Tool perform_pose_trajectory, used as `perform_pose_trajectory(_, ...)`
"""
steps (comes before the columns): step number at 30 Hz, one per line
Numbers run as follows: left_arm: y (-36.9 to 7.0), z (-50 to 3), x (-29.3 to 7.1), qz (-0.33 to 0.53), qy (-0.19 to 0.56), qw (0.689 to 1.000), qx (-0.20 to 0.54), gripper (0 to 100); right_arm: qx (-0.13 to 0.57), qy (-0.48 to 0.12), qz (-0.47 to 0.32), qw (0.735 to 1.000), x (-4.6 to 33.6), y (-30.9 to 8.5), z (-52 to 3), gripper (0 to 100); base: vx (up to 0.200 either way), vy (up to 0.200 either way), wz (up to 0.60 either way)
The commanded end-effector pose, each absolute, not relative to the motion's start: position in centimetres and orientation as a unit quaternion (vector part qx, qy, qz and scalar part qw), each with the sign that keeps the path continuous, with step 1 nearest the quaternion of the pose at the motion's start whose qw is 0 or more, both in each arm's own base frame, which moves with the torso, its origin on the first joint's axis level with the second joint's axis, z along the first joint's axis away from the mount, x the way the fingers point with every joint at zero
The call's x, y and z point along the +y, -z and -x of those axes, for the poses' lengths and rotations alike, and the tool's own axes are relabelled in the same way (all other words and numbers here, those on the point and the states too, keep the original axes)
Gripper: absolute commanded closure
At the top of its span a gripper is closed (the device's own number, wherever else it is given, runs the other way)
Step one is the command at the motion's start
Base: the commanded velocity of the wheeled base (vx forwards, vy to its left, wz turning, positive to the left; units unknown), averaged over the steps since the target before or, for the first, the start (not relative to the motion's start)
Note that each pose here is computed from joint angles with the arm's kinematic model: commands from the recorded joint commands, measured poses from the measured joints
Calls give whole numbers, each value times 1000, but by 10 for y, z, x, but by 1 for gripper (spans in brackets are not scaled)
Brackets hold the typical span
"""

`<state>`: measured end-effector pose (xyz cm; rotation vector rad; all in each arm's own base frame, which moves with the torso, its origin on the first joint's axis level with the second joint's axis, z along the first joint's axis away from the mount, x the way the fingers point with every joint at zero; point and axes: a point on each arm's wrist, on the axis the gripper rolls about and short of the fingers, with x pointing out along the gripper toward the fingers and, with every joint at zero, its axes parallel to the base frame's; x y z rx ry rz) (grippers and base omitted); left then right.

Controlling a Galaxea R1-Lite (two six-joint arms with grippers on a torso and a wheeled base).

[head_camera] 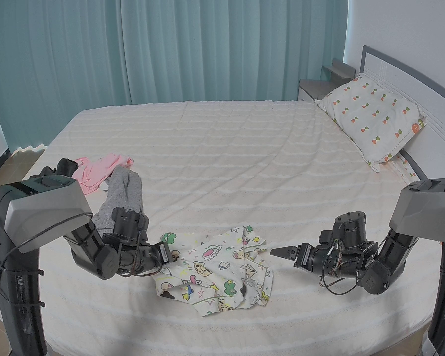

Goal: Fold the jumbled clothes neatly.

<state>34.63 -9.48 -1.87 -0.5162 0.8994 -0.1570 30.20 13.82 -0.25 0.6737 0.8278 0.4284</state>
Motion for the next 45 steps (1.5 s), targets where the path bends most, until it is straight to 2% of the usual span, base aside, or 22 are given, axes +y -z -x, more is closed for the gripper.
perform_pose_trajectory(1, 12, -336, -61, 267, 42, 867, 419, 100, 394, -201, -320, 838, 138, 4, -302, 0, 0, 0, 0)
perform_pose_trajectory(9, 11, -319, -6, 287, 9, 869, 403, 100, 394, -201, -319, 838, 138, 4, -302, 0, 0, 0, 0)
perform_pose_trajectory(16, 18, -307, 1, 294, 2, 868, 400, 100, 399, -203, -319, 835, 138, 6, -302, 0, 0, 0, 0)
perform_pose_trajectory(17, 19, -306, 1, 294, 2, 868, 399, 0, 399, -203, -319, 835, 138, 7, -302, 0, 0, 0, 0)
perform_pose_trajectory(26, 20, -294, 4, 300, -7, 864, 405, 0, 369, -215, -321, 845, 138, -15, -301, 0, 0, 0, 0)
perform_pose_trajectory(29, -11, -287, 19, 309, -7, 892, 330, 0, 329, -223, -324, 858, 133, -50, -288, 0, 0, 0, 0)
perform_pose_trajectory(32, -55, -273, 20, 314, 18, 914, 256, 0, 280, -203, -320, 882, 121, -81, -264, 0, 0, 0, 0)
perform_pose_trajectory(33, -57, -273, 20, 314, 19, 915, 252, 0, 276, -202, -320, 884, 121, -83, -263, 0, 0, 0, 0)
perform_pose_trajectory(34, -88, -260, 17, 311, 42, 927, 205, 0, 240, -195, -312, 898, 113, -104, -245, 0, 0, 0, 0)
perform_pose_trajectory(36, -93, -257, 17, 311, 47, 929, 197, 0, 234, -194, -310, 901, 111, -107, -242, 0, 0, 0, 0)
perform_pose_trajectory(37, -138, -228, 5, 306, 107, 937, 129, 0, 181, -198, -269, 925, 97, -132, -204, 0, 0, 0, 0)
perform_pose_trajectory(39, -159, -202, -8, 297, 157, 937, 99, 0, 155, -194, -228, 941, 87, -139, -180, 0, 0, 0, 0)
perform_pose_trajectory(41, -170, -177, -18, 290, 197, 932, 87, 0, 130, -182, -197, 954, 78, -144, -161, 0, 0, 0, 0)
perform_pose_trajectory(42, -180, -151, -28, 284, 241, 924, 82, 0, 103, -166, -177, 965, 69, -149, -144, 0, 0, 0, 0)
perform_pose_trajectory(43, -180, -151, -28, 284, 241, 924, 82, 0, 103, -166, -177, 965, 69, -149, -144, 0, 0, 0, 0)
perform_pose_trajectory(45, -189, -100, -37, 272, 305, 907, 98, 0, 64, -125, -155, 978, 51, -156, -111, 0, 0, 0, 0)
